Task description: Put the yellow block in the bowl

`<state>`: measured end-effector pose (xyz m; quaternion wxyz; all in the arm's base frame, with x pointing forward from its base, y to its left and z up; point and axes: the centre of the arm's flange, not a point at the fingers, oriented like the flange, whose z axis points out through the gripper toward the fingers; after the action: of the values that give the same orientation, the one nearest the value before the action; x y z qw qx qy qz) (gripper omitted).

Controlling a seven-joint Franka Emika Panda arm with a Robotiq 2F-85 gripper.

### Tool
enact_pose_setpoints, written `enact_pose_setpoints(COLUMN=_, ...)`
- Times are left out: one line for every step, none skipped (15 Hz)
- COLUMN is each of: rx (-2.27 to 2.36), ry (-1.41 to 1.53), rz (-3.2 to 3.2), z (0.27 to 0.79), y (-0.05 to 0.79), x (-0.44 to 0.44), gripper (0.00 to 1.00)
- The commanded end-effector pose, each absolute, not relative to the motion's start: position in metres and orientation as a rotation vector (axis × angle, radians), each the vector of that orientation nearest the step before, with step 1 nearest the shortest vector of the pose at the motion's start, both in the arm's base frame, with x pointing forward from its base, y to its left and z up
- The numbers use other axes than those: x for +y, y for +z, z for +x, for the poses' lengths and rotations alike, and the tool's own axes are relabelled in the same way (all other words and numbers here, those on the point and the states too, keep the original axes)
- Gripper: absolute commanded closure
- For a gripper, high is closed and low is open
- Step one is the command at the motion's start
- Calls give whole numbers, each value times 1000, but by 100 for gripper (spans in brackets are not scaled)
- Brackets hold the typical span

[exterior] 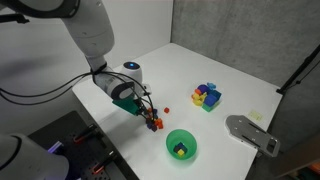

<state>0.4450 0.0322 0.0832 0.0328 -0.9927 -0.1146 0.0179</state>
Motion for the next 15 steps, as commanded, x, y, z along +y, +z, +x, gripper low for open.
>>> enact_pose_setpoints(rx=-284, ry=-4, rz=-3095, z=444, y=145, x=1, gripper=90)
enact_pose_setpoints(rx=-260, ry=-16, rz=-3106, z=445, y=157, x=-10, gripper=90)
enact_pose_setpoints(rx=-225, ry=-31, rz=-3122, z=444, y=167, x=-25, gripper=90)
enact_pose_setpoints(rx=-192, ry=-36, rz=-3133, z=443, y=176, x=-38, gripper=90)
enact_pose_setpoints(rx=-148, ry=-44, rz=-3147, z=442, y=182, x=-56, gripper=90)
enact_pose_setpoints(rx=-98, ry=-52, rz=-3160, z=440, y=187, x=-73, gripper=90)
enact_pose_setpoints(rx=-40, ry=-54, rz=-3171, z=440, y=191, x=-92, gripper=90)
enact_pose_setpoints(rx=12, ry=-60, rz=-3183, z=439, y=195, x=-109, gripper=90)
enact_pose_setpoints(rx=66, ry=-68, rz=-3193, z=440, y=197, x=-129, gripper=90)
enact_pose_setpoints(rx=119, ry=-78, rz=-3202, z=440, y=200, x=-148, gripper=90)
enact_pose_setpoints(rx=166, ry=-82, rz=-3212, z=439, y=201, x=-164, gripper=90)
enact_pose_setpoints(rx=206, ry=-91, rz=-3221, z=440, y=202, x=-179, gripper=90)
enact_pose_setpoints(rx=248, ry=-98, rz=-3231, z=440, y=203, x=-192, gripper=90)
enact_pose_setpoints(rx=287, ry=-105, rz=-3237, z=441, y=206, x=-205, gripper=90)
enact_pose_setpoints(rx=325, ry=-112, rz=-3237, z=441, y=209, x=-214, gripper=90)
